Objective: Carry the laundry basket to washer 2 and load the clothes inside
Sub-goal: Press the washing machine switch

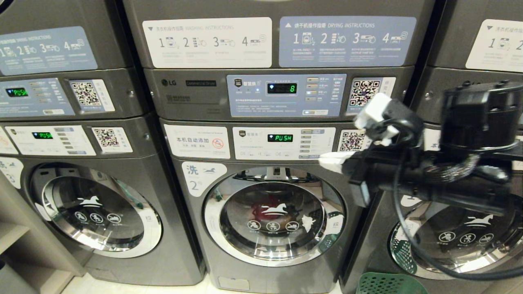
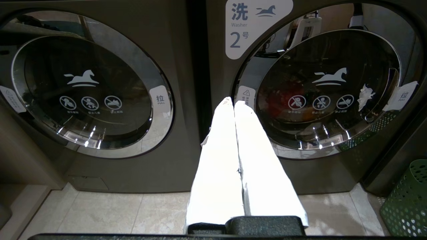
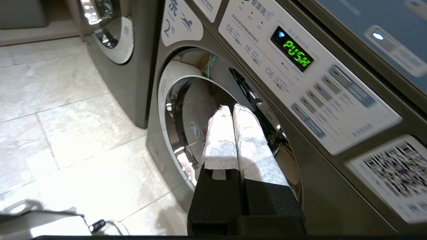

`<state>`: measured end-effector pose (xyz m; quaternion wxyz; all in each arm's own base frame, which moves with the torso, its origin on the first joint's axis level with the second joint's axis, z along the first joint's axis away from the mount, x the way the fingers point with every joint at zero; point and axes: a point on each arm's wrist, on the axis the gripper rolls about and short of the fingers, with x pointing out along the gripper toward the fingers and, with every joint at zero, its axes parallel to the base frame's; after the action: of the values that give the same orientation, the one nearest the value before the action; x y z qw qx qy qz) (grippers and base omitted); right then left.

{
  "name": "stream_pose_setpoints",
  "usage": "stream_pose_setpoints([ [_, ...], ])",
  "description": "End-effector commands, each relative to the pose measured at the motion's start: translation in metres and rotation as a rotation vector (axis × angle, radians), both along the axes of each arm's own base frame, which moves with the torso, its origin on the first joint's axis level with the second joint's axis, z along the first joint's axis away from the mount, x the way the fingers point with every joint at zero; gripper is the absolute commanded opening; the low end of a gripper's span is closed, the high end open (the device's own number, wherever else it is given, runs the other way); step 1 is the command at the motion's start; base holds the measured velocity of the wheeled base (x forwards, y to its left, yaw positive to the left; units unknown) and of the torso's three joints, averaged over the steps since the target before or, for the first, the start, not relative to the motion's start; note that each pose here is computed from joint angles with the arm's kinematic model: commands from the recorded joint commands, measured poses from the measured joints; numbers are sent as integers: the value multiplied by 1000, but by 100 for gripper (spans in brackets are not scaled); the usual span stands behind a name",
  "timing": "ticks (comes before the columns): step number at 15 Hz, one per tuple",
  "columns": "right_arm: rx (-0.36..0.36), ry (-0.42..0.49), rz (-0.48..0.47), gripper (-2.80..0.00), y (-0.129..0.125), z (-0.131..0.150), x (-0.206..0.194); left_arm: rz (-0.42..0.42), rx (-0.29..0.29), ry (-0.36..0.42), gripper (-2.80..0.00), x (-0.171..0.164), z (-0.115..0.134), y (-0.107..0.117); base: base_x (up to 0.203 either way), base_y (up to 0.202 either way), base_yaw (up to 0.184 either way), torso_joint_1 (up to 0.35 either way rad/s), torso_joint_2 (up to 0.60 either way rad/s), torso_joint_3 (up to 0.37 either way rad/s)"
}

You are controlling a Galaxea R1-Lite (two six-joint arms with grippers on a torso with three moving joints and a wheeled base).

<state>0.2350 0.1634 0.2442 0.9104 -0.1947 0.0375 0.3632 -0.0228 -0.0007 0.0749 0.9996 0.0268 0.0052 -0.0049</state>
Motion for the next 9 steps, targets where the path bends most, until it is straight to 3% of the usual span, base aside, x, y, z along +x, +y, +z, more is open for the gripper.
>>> stream_pose_setpoints([
  [1, -54, 45, -28, -280, 35, -37, 26, 0, 1, 0, -280, 0, 0, 0, 0, 0, 0, 0, 0, 0],
  [3, -33, 28, -169, -280, 33, -37, 31, 0, 1, 0, -280, 0, 0, 0, 0, 0, 0, 0, 0, 0],
  [6, -8, 27, -321, -280, -2, -33, 52, 0, 1, 0, -280, 0, 0, 0, 0, 0, 0, 0, 0, 0],
  [7, 6, 26, -359, -280, -16, -31, 58, 0, 1, 0, -280, 0, 0, 0, 0, 0, 0, 0, 0, 0],
  [9, 83, 42, -344, -280, -25, -26, 63, 0, 0, 0, -280, 0, 0, 0, 0, 0, 0, 0, 0, 0],
])
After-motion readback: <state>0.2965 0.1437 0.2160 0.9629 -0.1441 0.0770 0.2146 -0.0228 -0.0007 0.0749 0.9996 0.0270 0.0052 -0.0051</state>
